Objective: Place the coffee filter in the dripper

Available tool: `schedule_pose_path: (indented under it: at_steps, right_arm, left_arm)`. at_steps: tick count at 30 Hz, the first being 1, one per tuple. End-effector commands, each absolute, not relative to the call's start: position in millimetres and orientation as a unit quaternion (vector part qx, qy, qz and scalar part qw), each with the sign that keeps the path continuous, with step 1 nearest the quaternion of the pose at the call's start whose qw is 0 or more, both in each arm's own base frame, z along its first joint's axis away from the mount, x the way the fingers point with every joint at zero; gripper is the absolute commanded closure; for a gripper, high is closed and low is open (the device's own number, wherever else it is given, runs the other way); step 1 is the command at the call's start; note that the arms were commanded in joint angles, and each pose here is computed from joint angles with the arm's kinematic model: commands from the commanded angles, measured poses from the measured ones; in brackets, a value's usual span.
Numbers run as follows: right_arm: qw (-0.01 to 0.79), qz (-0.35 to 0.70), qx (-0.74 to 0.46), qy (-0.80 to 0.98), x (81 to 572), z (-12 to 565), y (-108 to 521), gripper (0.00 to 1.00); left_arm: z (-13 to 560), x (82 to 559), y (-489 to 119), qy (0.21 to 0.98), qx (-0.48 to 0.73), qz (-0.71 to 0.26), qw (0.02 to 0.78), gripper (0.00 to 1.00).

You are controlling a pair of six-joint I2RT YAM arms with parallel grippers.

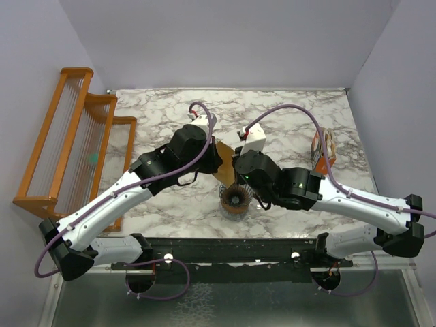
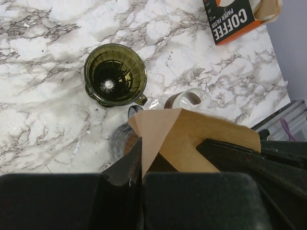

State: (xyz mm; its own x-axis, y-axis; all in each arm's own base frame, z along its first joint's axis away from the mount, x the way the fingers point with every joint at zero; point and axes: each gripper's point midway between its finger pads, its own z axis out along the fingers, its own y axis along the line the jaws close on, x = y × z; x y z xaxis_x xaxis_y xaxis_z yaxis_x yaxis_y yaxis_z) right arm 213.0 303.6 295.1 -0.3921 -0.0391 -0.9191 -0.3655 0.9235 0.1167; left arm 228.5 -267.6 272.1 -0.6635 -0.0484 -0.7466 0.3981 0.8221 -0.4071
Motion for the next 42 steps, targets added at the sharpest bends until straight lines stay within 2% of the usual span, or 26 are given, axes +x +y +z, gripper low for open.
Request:
schedule_pose_path:
  at_steps: [1,20,27,32,39,42]
  right_arm:
    - [0.529,0.118,-0.11,0.833,211,288,285,0.99]
    - [0.439,0.097,-0.149,0.881,183,261,273,0.99]
    - [0.417,0.085,-0.152,0.892,177,241,269,0.99]
    - [0.41,0.075,-0.144,0.898,173,232,259,0.99]
    - [0.392,0.078,-0.14,0.906,167,216,256,0.99]
    - [0.392,0.081,-0.138,0.906,167,213,257,0.99]
  left_arm:
    - [271,218,-274,0.871,0.118,-0.296,0.373,1.0]
    - [232,187,-285,0.905,0.151,-0.301,0.26,1.0]
    - [223,186,-282,0.911,0.153,-0.285,0.254,0.98]
    - [214,183,-276,0.918,0.152,-0.271,0.246,0.92]
    - [210,180,-270,0.92,0.153,-0.264,0.244,0.72]
    - [212,179,-269,0.919,0.154,-0.266,0.246,0.67]
